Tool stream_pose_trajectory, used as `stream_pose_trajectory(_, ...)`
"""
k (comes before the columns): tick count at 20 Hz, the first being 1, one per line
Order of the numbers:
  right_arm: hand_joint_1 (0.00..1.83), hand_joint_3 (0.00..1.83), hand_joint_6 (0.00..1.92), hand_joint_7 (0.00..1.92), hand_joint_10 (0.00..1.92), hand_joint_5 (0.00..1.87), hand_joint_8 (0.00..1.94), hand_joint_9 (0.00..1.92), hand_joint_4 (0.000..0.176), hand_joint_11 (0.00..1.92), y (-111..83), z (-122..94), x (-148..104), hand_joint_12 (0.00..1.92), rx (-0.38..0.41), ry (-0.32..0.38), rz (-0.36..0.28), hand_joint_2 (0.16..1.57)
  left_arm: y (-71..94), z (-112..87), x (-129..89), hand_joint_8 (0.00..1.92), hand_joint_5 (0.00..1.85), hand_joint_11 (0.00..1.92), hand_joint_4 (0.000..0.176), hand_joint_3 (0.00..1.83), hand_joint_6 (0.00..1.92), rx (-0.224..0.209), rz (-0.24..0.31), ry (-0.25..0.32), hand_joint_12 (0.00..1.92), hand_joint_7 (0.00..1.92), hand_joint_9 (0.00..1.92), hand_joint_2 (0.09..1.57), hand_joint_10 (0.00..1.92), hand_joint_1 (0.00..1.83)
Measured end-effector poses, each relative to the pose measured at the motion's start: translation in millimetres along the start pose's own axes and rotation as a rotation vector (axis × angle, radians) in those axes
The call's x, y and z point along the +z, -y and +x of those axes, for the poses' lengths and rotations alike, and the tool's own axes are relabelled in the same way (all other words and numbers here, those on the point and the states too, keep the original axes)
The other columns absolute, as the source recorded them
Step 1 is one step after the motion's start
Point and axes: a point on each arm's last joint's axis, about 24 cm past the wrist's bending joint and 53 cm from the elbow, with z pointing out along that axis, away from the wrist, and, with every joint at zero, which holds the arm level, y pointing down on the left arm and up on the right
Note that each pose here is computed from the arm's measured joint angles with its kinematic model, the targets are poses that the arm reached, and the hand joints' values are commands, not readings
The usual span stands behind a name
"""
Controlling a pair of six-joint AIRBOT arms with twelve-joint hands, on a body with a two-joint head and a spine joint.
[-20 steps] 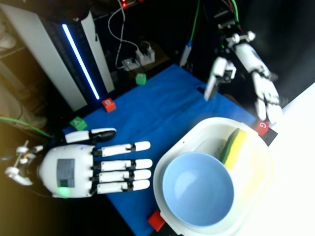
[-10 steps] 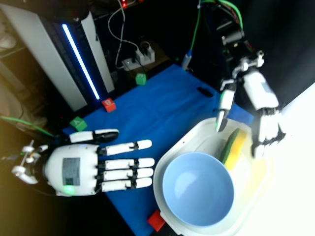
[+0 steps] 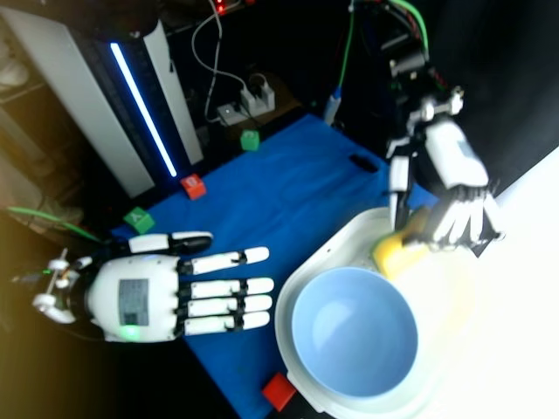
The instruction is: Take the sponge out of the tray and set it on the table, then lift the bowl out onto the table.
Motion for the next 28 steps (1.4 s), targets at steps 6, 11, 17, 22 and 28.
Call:
stream_pose_trajectory(6,0.65,0.00,0.01,0.18,0.01,0.34,0.01,0.08,0.131,0.00,-3.1,8.0,0.8,0.13,0.022,-0.011,-0.005,1.23,66.5,-23.6,-57.2,0.91,1.14,0.87,0.000,0.00,0.53,0.040,0.247,0.029,1.31,1.04,1.04,1.05,1.06,1.39)
stream_pose_trajectory(11,0.53,0.00,0.00,0.19,0.01,0.33,0.00,0.09,0.174,0.05,-6.3,3.5,-1.5,0.04,0.029,0.002,-0.006,1.23,70.0,1.8,-117.7,0.97,1.01,0.47,0.000,0.00,0.83,0.070,0.294,-0.062,1.35,1.02,0.84,1.10,1.25,1.38)
stream_pose_trajectory(17,0.64,0.01,0.01,0.24,0.02,0.37,0.01,0.17,0.113,0.13,-7.2,4.3,-1.7,0.09,0.033,0.002,-0.007,1.26,57.3,75.3,-163.5,0.95,1.05,0.94,0.000,0.00,0.66,-0.024,0.281,-0.226,1.24,1.03,0.96,1.08,1.21,1.39)
stream_pose_trajectory(22,0.77,0.01,0.00,0.21,0.00,0.35,0.00,0.13,0.108,0.09,-7.0,3.6,-1.1,0.09,0.039,0.009,-0.008,1.31,35.4,90.2,-161.5,1.21,1.15,0.76,0.000,0.00,0.45,-0.082,0.205,-0.240,1.34,0.98,0.90,1.09,1.04,1.28)
stream_pose_trajectory(28,0.76,0.00,0.00,0.21,0.01,0.34,0.00,0.16,0.133,0.09,-6.9,6.5,-0.3,0.10,0.044,0.005,-0.009,1.29,-2.5,101.5,-162.4,0.03,0.83,0.30,0.000,0.00,0.01,-0.117,0.083,-0.251,1.05,0.72,0.62,0.99,0.23,0.96)
